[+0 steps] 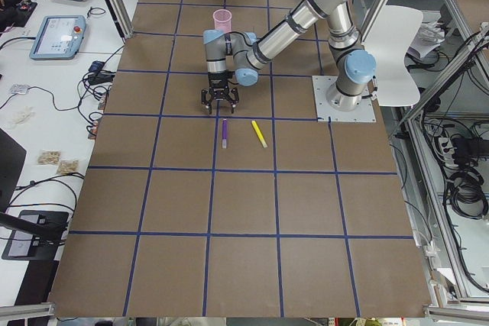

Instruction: Insert purple and pink pens into pink cup

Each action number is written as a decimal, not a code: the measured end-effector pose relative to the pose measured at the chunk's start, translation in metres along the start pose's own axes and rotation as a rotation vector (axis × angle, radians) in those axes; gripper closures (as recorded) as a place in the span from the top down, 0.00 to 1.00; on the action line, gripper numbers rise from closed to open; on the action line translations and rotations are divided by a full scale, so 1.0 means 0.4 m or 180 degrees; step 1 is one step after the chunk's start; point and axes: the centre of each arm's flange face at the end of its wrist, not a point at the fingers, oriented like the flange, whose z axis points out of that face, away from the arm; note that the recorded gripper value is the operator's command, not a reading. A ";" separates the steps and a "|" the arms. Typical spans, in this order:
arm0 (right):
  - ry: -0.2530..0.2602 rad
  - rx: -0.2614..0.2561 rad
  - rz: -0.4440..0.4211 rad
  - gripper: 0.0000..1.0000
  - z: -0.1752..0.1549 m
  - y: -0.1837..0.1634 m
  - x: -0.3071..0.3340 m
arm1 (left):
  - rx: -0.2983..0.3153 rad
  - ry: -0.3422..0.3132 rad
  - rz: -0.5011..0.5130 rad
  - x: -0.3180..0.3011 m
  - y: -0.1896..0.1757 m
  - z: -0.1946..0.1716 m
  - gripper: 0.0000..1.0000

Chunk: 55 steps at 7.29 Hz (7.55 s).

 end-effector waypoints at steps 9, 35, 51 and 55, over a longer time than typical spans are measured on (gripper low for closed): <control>-0.0140 0.1864 0.0446 0.00 -0.443 -0.685 -0.457 | -0.0212 -0.0130 -0.0413 0.045 -0.043 0.073 0.64; 0.0172 0.2573 0.1574 1.00 -0.387 -0.796 -0.538 | 0.3812 -0.0363 -0.1867 0.021 0.171 -0.656 0.00; 0.0358 0.0654 0.2265 1.00 -0.716 -0.499 -0.564 | 0.4914 0.0216 -0.2745 0.098 -0.339 -0.810 0.93; 0.0360 0.0659 0.2258 1.00 -0.716 -0.499 -0.564 | 0.4902 0.0184 -0.2762 0.090 -0.330 -0.804 0.93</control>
